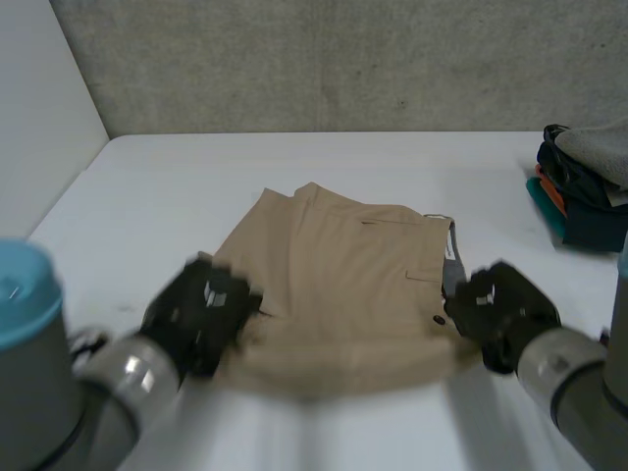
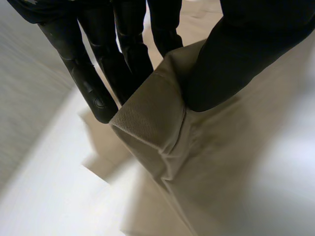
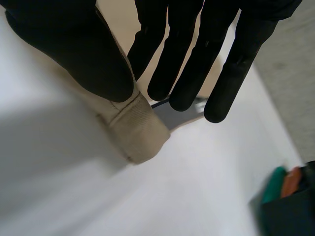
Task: Fold the laundry.
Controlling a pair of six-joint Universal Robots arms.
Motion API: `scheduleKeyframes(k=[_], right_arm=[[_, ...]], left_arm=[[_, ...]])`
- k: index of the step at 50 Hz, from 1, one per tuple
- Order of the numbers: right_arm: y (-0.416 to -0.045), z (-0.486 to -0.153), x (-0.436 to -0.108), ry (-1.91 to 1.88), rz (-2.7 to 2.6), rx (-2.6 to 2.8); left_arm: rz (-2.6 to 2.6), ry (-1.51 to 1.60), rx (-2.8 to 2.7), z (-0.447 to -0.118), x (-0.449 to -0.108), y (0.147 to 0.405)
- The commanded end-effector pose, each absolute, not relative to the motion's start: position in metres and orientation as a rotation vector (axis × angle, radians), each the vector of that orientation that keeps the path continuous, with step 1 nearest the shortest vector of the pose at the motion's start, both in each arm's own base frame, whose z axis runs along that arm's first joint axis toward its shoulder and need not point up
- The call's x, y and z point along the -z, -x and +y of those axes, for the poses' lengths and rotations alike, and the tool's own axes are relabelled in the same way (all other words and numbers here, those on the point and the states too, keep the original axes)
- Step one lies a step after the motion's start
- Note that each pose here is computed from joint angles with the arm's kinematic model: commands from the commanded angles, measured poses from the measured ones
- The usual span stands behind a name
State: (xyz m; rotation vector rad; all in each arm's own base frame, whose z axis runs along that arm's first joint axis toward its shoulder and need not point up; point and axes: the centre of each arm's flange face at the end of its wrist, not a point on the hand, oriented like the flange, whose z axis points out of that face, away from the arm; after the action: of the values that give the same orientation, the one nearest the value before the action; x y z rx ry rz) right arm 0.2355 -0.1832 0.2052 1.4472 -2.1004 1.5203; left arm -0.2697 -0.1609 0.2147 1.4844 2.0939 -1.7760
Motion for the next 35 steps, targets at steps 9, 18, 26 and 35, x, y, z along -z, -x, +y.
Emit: scheduleKeyframes(k=[9, 18, 26, 35], right_arm=[[-0.292, -0.308, -0.192, -1.094, -1.963, -1.886], [-0.329, -0.38, -0.165, -0.939, -1.689, -2.188], [-0.343, -0.399, -0.136, -0.975, -1.621, -2.245], [-0.302, -0.355, -0.162, -0.992, -2.084, -1.987]], left_arm=[[1.573, -1.336, 2.201, -0.357, -0.186, 0.343], [1.443, -1.209, 2.296, -0.421, -0.155, 0.357], [1.441, -1.167, 2.322, -0.429, -0.131, 0.368], [1.685, -1.16, 2.325, -0.389, -0.145, 0.362]])
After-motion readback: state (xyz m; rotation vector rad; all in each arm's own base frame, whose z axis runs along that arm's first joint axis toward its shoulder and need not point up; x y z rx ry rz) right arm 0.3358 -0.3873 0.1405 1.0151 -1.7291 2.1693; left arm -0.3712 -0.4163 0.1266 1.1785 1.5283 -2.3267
